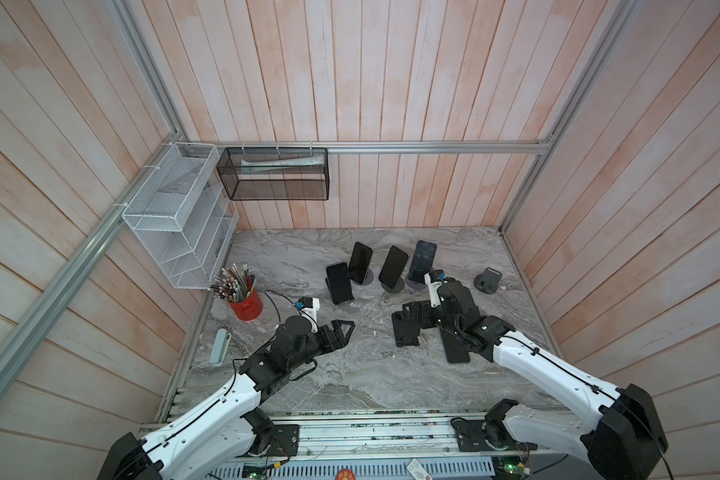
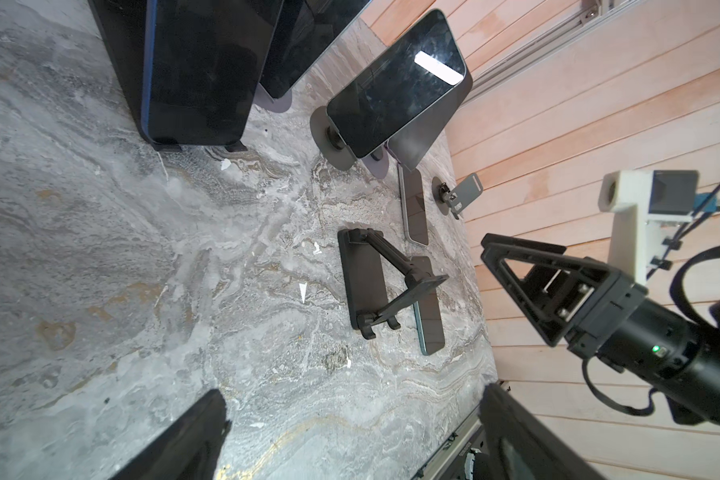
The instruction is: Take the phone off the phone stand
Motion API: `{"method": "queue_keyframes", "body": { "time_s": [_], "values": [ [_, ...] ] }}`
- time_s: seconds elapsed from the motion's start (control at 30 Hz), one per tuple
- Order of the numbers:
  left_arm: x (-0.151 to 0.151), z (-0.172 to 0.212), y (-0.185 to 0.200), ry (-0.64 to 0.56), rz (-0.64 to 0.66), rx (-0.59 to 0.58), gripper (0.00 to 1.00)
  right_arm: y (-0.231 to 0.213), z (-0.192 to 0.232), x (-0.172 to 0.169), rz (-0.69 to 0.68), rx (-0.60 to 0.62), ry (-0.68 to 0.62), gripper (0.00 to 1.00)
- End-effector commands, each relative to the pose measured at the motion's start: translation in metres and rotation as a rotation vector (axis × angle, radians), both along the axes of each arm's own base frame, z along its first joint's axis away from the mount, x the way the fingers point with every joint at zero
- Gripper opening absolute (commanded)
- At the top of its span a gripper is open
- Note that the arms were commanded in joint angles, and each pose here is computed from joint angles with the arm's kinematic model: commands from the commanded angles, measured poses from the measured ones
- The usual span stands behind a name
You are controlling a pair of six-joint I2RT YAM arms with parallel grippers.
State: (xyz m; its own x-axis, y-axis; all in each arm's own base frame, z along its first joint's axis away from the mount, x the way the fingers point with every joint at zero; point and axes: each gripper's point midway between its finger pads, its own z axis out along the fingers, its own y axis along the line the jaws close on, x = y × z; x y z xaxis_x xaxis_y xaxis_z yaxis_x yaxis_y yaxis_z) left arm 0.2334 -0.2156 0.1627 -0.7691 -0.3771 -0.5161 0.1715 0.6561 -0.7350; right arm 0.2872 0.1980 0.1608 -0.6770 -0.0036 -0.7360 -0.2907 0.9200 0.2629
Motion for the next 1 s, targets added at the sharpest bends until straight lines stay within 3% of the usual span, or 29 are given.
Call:
{"method": "queue_keyframes", "body": {
  "time_s": [0.0, 0.2, 0.37, 0.5, 0.77, 0.97],
  "values": [
    [-0.002, -0.005, 0.0, -0.01, 0.021, -0.023, 0.97, 0.005, -0.012, -0.012, -0.043, -0.01, 0.025, 0.98],
    [-0.01, -0.015, -0.002, 0.011, 0.02, -0.011, 0.97, 0.012, -0.043, -0.018, -0.107, -0.038, 0.096, 0.98],
    [-0.018, -0.025, 0.004, 0.036, 0.033, -0.004, 0.97, 0.008, -0.056, -0.018, -0.197, -0.047, 0.093, 0.98],
    [-0.021, -0.029, 0.012, 0.032, 0.057, -0.013, 0.97, 0.014, -0.064, -0.015, -0.191, -0.021, 0.087, 0.97],
    [-0.023, -0.028, 0.024, 0.021, 0.093, 0.013, 0.97, 0.027, -0.084, -0.011, -0.139, -0.046, 0.097, 0.73],
    [-0.022, -0.017, 0.038, -0.014, 0.14, 0.038, 0.97, 0.032, -0.07, -0.015, -0.153, -0.069, 0.048, 0.6]
  ]
}}
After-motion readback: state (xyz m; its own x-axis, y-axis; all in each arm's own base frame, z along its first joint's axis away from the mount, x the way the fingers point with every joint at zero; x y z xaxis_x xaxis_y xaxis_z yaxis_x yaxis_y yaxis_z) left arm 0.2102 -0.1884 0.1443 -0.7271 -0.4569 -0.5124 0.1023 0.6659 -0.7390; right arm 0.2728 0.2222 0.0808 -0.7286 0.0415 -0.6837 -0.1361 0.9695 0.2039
